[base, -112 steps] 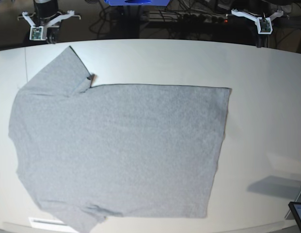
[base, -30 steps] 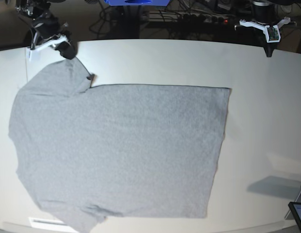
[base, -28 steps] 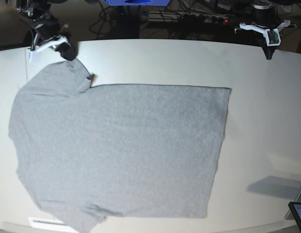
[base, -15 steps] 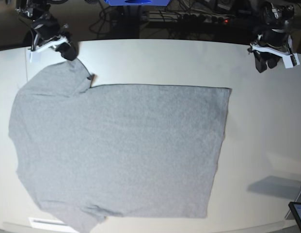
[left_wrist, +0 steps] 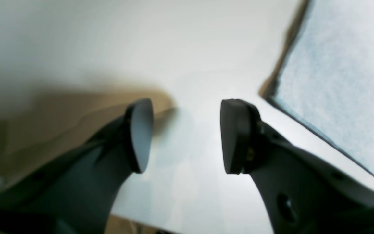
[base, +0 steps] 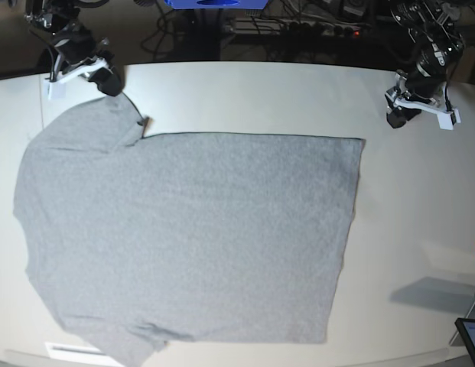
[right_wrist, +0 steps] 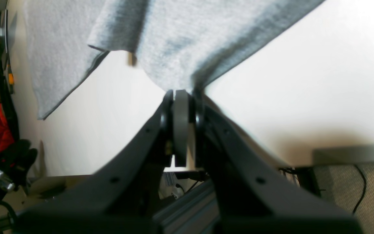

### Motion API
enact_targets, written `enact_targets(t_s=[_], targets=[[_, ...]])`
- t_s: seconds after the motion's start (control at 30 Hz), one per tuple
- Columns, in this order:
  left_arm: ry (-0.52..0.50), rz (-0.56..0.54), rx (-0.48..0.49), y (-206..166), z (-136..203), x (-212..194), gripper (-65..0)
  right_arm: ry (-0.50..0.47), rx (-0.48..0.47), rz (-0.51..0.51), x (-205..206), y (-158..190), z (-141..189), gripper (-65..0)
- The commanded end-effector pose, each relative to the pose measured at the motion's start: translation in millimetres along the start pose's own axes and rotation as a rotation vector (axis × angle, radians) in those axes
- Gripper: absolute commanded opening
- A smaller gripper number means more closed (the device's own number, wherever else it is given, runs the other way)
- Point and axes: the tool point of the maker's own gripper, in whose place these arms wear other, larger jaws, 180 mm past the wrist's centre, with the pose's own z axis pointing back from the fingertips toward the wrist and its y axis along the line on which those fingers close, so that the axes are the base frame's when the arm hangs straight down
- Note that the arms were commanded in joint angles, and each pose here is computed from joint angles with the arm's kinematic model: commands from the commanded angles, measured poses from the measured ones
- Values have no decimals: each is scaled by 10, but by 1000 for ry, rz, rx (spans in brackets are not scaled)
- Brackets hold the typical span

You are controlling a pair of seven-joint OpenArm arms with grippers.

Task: Fold the T-shirt properly
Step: 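Lower the left gripper and pinch the shirt's opposite corner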

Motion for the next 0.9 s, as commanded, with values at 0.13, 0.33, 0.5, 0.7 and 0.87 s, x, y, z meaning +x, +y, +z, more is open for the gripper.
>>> enact_targets(t_s=[0.13, 0.33, 0.5, 0.7, 0.87], targets=[[9, 25, -46, -121, -138, 54, -317, 0, 0, 13, 13, 12, 29, -649], [37, -17, -138, -518, -311, 20, -319, 0, 0, 13, 13, 12, 29, -649], [71, -50, -207, -829, -402, -85, -321, 0, 0, 13, 13, 12, 29, -649], [83, -7, -239, -982, -462, -181, -321, 0, 0, 13, 13, 12, 29, -649], [121, 38, -237, -944, -596, -282, -324, 0, 0, 13, 13, 12, 29, -649]])
